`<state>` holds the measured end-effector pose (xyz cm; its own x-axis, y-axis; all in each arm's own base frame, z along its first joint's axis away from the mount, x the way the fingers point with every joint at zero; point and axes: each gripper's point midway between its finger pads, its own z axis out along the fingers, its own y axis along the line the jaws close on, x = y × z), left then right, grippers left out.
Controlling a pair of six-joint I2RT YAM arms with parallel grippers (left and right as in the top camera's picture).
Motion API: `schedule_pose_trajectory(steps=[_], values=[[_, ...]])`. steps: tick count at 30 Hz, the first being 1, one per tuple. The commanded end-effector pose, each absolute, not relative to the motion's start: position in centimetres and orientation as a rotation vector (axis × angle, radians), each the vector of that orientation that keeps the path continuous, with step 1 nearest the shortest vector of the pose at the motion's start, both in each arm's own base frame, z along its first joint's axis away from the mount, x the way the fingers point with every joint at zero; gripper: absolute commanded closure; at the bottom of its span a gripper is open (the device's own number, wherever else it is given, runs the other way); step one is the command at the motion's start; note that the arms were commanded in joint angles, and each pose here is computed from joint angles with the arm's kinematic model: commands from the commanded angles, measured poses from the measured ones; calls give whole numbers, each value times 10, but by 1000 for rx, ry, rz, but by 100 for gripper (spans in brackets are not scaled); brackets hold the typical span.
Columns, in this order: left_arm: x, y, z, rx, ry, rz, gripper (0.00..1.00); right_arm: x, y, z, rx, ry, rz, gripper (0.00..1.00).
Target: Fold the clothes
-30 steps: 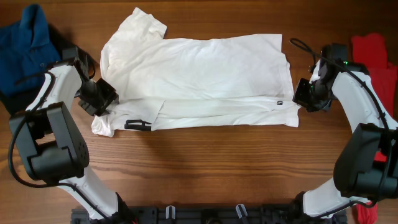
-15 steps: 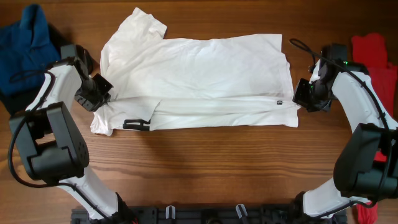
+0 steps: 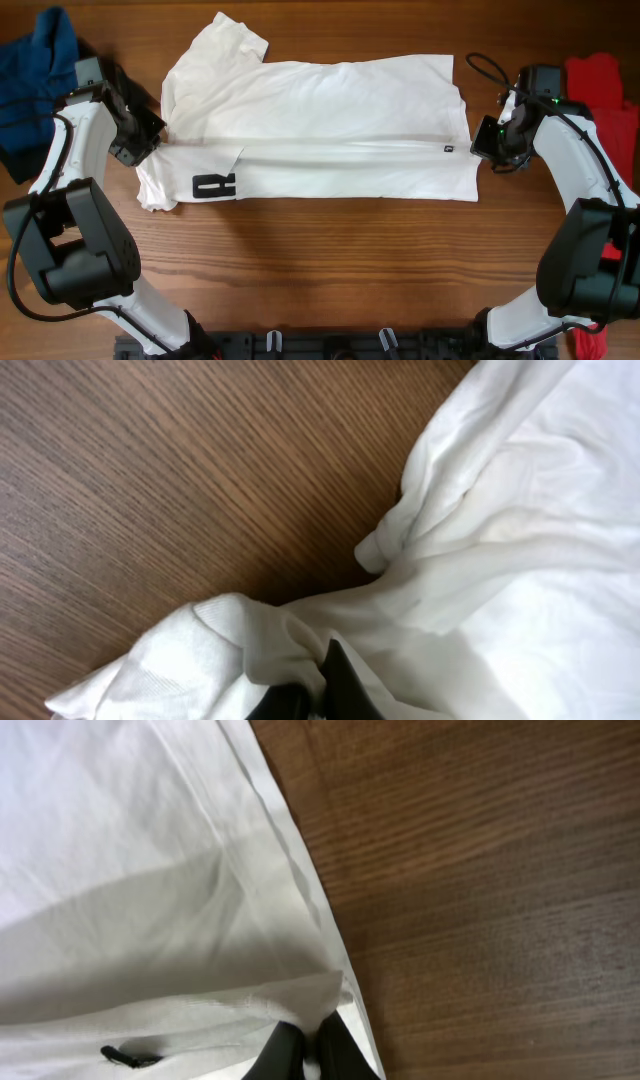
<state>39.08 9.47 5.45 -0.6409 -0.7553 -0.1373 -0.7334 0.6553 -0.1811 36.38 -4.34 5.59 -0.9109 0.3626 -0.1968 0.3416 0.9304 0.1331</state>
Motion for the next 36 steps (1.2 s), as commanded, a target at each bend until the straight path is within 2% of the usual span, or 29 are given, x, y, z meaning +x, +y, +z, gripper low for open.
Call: schedule_pose_trajectory(steps=[1,7,9,10,11,13,18,24,27,29,31,33,36], values=[[399,104,65,-1183,2633,-120,96,369,-45,51,527,2860,136,96],[401,104,65,-1179,2627,-121,96,377,-46,54,526,2824,137,94],[401,104,65,-1179,2628,-121,96,380,-46,54,525,2814,137,83],[400,103,65,-1178,2629,-122,96,381,-46,55,539,2806,139,73],[400,103,65,-1179,2632,-121,96,382,-47,55,549,2801,141,66],[399,101,65,-1176,2639,-121,96,382,-47,55,548,2798,141,60],[399,95,64,-1160,2655,-122,90,380,-46,55,550,2807,145,60],[398,79,63,-1115,2692,-125,89,375,-23,55,525,2838,324,60],[397,73,62,-1101,2710,-125,84,371,-12,55,493,2863,357,61],[394,70,62,-1100,2728,-121,76,368,3,56,393,2886,399,62],[390,69,61,-1105,2742,-118,63,365,15,54,341,2910,401,62],[384,68,60,-1115,2765,-111,55,363,25,51,309,2930,406,62],[368,65,58,-1132,2829,-94,51,357,35,37,282,2972,406,62]])
